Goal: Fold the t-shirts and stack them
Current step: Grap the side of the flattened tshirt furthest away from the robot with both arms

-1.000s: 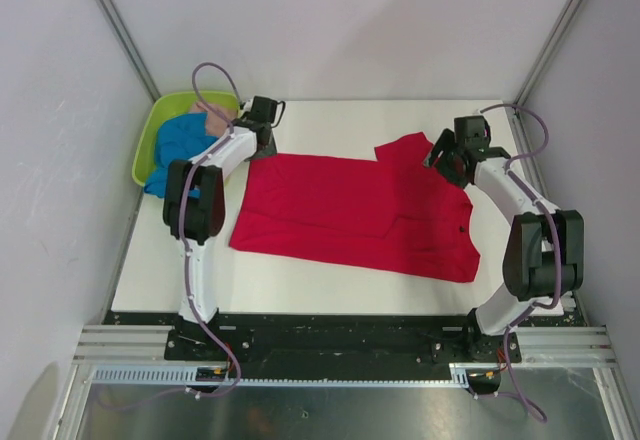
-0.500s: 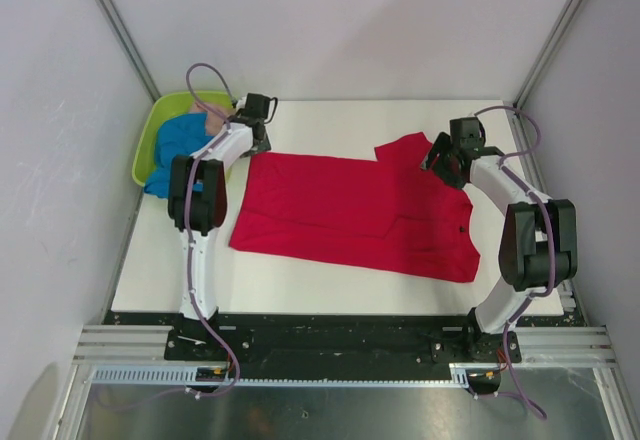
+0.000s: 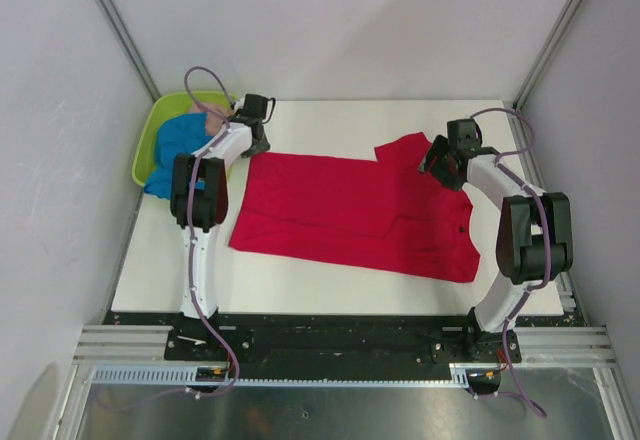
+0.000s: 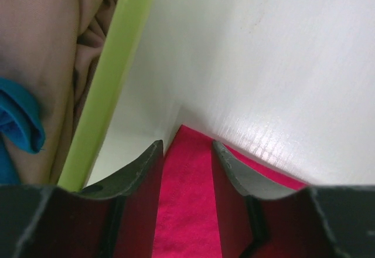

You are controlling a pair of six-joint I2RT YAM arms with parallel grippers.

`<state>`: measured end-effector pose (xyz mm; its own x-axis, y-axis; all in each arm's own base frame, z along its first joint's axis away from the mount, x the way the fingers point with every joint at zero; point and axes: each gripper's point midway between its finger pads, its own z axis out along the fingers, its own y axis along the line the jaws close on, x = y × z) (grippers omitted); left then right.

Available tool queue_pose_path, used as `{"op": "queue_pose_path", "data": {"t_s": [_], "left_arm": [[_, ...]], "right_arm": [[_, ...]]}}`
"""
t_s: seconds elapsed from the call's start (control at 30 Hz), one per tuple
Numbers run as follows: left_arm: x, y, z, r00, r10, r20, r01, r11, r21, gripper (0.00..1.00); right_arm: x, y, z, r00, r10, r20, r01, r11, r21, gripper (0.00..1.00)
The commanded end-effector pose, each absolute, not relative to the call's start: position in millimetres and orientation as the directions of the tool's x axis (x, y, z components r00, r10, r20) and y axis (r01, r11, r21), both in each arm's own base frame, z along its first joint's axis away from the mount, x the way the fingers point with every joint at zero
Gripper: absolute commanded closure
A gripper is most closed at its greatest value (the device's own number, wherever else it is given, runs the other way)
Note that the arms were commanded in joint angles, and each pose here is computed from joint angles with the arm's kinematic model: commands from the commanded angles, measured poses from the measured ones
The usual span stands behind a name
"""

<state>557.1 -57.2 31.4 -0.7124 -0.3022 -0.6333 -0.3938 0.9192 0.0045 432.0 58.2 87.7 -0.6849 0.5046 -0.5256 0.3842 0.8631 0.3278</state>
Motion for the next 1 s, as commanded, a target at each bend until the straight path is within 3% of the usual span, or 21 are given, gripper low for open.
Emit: {"op": "queue_pose_path", "data": {"t_s": [0.0,0.7,0.83,0.97], "left_arm": [[575.3,-51.7,47.9,-0.659,-0.350,-0.666,-0.427,0.903,-0.052,0.58],[576.1,-46.1,41.3,-0.654,-0.414,-0.634,-0.474,0.877,-0.083,0.65],[576.1,-44.1,39.9,-0.651,-0.425,-0.628,-0.482,0.871,-0.090,0.73],[577.7,-45.1,39.8,-0.653,-0.425,-0.627,-0.477,0.874,-0.096,0.91]], "right_arm": [[448.8,60.6,103.4,-0.664,0.489,-0.566,0.344,0.871,0.350,0.27],[451.5,58.4,89.3,-0.687,0.489,-0.538,0.343,0.871,0.353,0.28],[453.3,57.7,88.0,-0.689,0.490,-0.535,0.342,0.870,0.356,0.28],[459.3,58.1,89.2,-0.684,0.490,-0.541,0.337,0.869,0.361,0.28]]}}
